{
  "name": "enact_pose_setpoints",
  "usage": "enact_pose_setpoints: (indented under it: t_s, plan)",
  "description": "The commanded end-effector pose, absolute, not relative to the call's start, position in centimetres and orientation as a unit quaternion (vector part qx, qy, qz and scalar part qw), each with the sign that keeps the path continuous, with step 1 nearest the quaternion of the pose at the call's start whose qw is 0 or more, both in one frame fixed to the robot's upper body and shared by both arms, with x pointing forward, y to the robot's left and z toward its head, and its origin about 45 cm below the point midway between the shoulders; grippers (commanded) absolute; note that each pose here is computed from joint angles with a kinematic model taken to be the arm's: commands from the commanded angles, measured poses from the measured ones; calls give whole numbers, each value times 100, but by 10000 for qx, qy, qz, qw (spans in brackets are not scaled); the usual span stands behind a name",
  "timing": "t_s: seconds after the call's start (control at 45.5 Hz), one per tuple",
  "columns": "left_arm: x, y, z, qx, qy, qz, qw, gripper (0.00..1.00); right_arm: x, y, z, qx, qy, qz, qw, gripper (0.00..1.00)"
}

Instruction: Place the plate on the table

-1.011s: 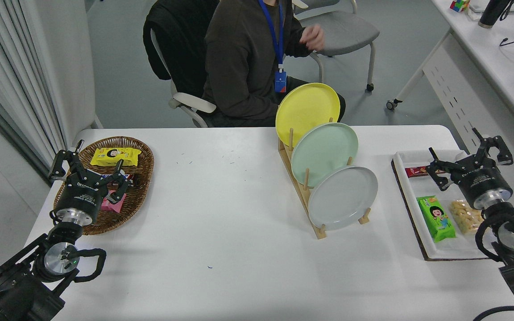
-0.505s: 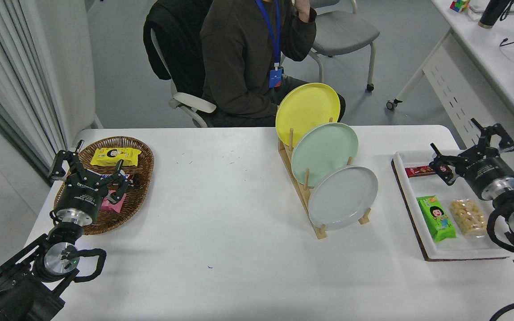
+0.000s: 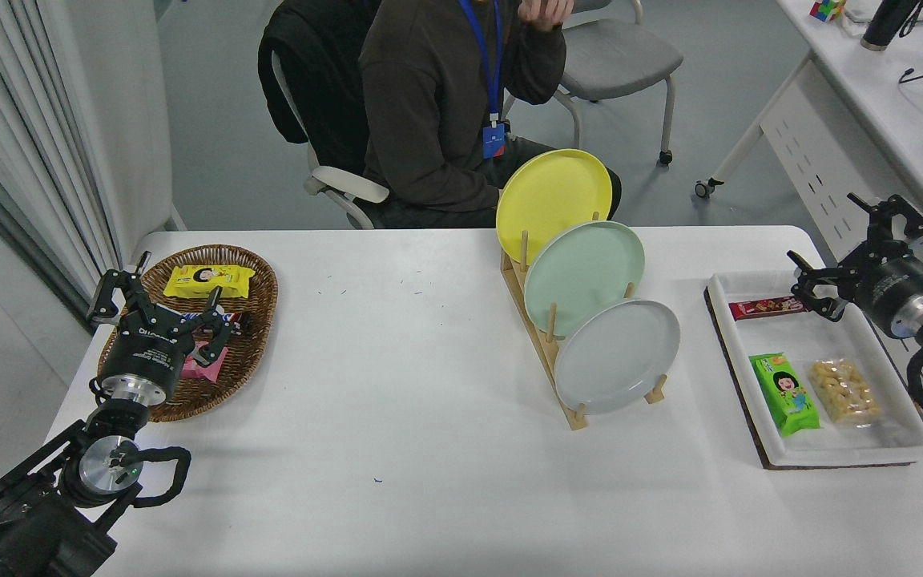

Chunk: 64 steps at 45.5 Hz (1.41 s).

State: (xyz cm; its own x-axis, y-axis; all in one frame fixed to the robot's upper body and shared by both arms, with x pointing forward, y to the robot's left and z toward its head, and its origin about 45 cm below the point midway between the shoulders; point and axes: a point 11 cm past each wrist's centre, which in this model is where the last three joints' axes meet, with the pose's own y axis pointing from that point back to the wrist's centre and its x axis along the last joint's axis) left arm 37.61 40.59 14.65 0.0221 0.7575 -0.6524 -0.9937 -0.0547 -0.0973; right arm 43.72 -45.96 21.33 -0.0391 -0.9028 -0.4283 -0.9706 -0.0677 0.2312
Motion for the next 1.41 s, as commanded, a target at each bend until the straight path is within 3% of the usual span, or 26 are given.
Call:
enact_pose_setpoints:
  t_s: [0.0, 0.527, 0.923, 1.385]
  plan:
    - [3761, 4059, 1464, -2849, 2074, 6678, 6557, 98, 4419, -4575, 2208, -7056, 6726, 2219, 216, 100]
    - [3761, 4059, 1464, -2849, 2074, 6678, 6557, 98, 4335, -4852, 2395, -7188, 6661, 1700, -1036, 100]
    - [3761, 4059, 1464, -2849, 2074, 6678, 6557, 98, 4208, -4614, 2612, -8051, 5434, 1637, -1723, 100]
    - [3761, 4059, 1464, -2849, 2074, 6678, 6557, 98, 4189, -4641, 2890, -8110, 5247, 1394, -2182, 100]
